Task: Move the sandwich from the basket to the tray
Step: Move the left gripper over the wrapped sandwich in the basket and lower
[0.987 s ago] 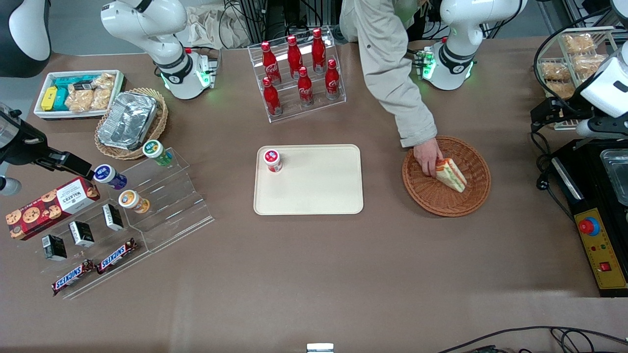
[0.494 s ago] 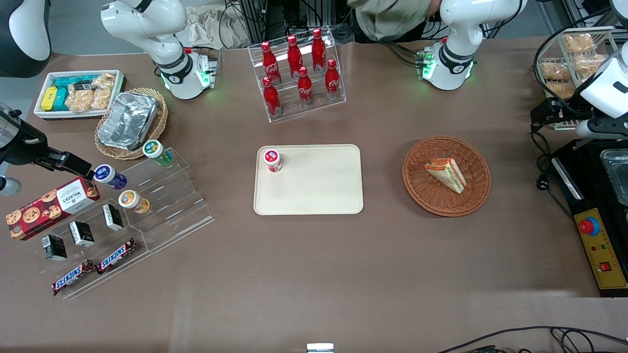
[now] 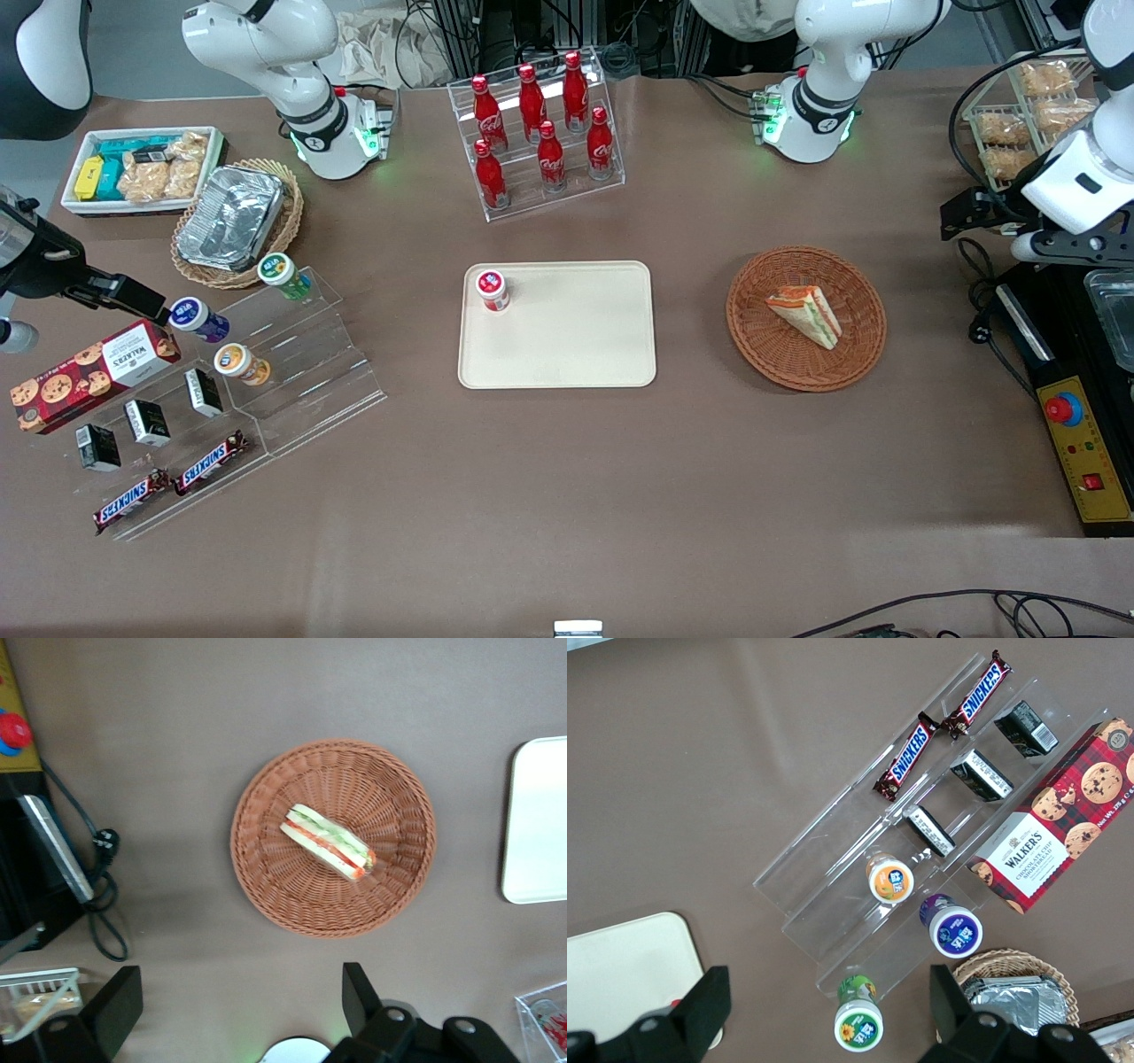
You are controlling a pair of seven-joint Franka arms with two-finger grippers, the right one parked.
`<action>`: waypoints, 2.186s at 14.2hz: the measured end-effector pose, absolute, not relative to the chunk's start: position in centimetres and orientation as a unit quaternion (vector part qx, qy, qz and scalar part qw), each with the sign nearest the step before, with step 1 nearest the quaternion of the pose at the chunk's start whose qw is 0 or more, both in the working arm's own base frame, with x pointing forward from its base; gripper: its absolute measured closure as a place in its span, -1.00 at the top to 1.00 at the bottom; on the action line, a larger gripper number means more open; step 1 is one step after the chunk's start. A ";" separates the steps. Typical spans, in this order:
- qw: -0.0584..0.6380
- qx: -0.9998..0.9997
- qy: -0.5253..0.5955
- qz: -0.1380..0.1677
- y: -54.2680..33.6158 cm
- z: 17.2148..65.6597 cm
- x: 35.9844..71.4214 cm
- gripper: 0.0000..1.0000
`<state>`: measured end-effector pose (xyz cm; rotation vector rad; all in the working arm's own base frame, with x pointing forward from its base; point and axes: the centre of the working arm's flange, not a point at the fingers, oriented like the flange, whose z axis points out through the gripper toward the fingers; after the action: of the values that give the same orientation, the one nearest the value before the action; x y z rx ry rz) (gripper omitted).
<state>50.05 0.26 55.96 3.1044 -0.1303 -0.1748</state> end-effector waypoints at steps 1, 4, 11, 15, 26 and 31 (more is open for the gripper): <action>0.019 0.998 -0.036 -0.053 0.2 55.2 49.8 1.00; 0.026 0.999 0.012 -0.024 0.0 51.8 48.5 1.00; 0.049 0.988 0.142 -0.026 -1.2 45.3 46.3 1.00; 0.050 0.971 0.234 -0.002 -3.6 40.6 45.2 1.00; 0.065 0.935 0.348 0.023 -6.1 29.7 44.2 1.00; 0.062 0.935 0.349 0.018 -6.5 26.4 44.2 1.00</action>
<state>44.24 -6.48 26.42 2.8258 1.0564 0.0538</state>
